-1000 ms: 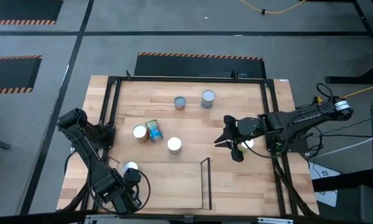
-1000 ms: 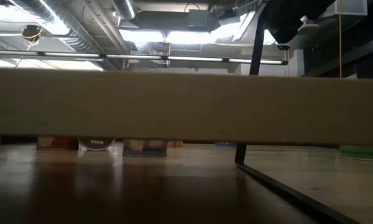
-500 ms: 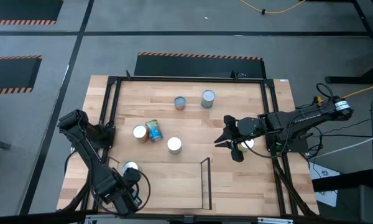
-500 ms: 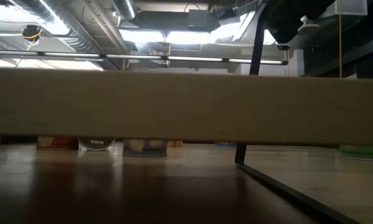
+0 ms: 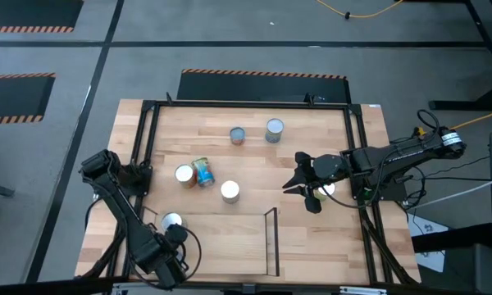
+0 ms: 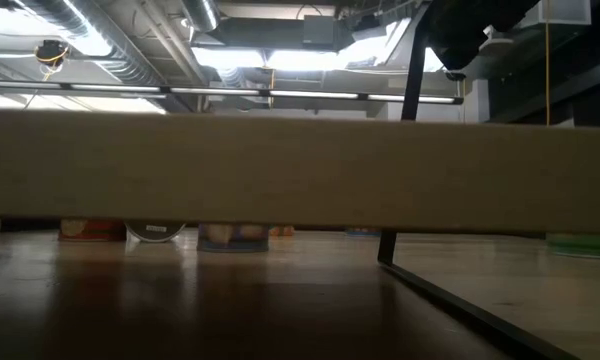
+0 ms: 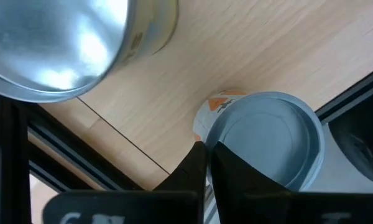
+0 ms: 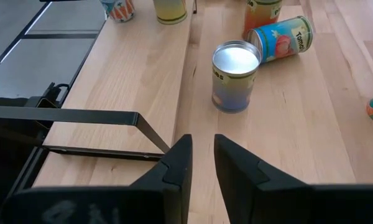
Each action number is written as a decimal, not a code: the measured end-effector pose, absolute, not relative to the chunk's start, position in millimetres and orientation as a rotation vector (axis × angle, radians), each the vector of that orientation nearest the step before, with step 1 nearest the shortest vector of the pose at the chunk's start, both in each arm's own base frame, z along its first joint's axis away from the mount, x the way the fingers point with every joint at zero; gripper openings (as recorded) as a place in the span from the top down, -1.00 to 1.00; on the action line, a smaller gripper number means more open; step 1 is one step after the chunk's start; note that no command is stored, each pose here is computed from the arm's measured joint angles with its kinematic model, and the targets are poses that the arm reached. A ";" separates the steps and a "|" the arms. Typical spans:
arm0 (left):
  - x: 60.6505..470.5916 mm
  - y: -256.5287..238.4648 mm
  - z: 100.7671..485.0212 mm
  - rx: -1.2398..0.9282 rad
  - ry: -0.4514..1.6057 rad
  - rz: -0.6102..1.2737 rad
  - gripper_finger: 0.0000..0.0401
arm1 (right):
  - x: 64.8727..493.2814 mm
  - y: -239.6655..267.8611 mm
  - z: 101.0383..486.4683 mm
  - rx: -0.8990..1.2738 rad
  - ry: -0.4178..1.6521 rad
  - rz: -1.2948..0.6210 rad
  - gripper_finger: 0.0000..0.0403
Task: Pick and place cans onto a shelf
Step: Put the small canned carrot on the shelf, then put the canned pineapple on the shelf
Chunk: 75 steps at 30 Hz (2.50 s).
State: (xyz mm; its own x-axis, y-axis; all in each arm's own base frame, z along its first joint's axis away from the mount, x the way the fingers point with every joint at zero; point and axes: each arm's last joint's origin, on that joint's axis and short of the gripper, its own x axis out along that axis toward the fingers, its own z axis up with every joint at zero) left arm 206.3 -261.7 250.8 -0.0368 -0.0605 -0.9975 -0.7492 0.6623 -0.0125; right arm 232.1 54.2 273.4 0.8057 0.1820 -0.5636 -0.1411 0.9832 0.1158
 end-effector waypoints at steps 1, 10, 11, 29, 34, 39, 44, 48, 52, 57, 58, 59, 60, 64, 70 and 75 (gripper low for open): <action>205.9 -261.2 250.8 -0.694 1.530 0.639 0.96 | 232.1 54.2 273.4 0.069 0.610 0.173 0.64; 204.4 -259.4 250.8 -0.677 1.538 0.660 0.95 | 232.1 54.2 273.4 0.069 0.610 0.173 0.64; 204.4 -259.4 250.8 -0.677 1.538 0.659 0.95 | 232.1 54.2 273.4 0.069 0.610 0.173 0.64; 204.5 -259.4 250.8 -0.678 1.537 0.660 0.68 | 232.0 54.2 273.4 0.069 0.610 0.173 0.64; 204.5 -259.3 250.9 -0.678 1.537 0.659 0.64 | 232.0 54.2 273.4 0.069 0.610 0.173 0.64; 204.5 -259.4 251.0 -0.679 1.536 0.657 0.67 | 232.0 54.2 273.4 0.069 0.610 0.173 0.64; 206.3 -261.4 251.2 -0.700 1.527 0.634 0.66 | 232.0 54.2 273.4 0.069 0.610 0.173 0.64; 208.5 -264.2 251.3 -0.726 1.517 0.603 0.68 | 232.0 54.2 273.4 0.069 0.610 0.173 0.64; 211.0 -266.8 251.6 -0.749 1.494 0.573 0.70 | 232.0 54.2 273.4 0.069 0.610 0.173 0.64; 214.1 -269.9 252.1 -0.777 1.466 0.538 0.70 | 232.0 54.2 273.4 0.069 0.610 0.173 0.64; 214.4 -270.4 252.2 -0.782 1.464 0.533 0.70 | 232.0 54.2 273.4 0.069 0.610 0.173 0.64; 214.9 -271.0 252.3 -0.787 1.462 0.526 0.70 | 232.0 54.2 273.4 0.069 0.610 0.173 0.64; 215.3 -271.4 252.4 -0.792 1.460 0.520 0.70 | 232.0 54.2 273.4 0.069 0.610 0.173 0.64; 216.0 -272.2 252.6 -0.800 1.456 0.512 0.70 | 232.0 54.2 273.4 0.069 0.610 0.173 0.64; 220.1 -275.3 253.6 -0.823 1.396 0.474 0.70 | 232.0 54.2 273.4 0.069 0.610 0.173 0.64; 222.0 -276.2 254.1 -0.810 1.366 0.446 0.70 | 232.0 54.3 273.4 0.069 0.610 0.173 0.64</action>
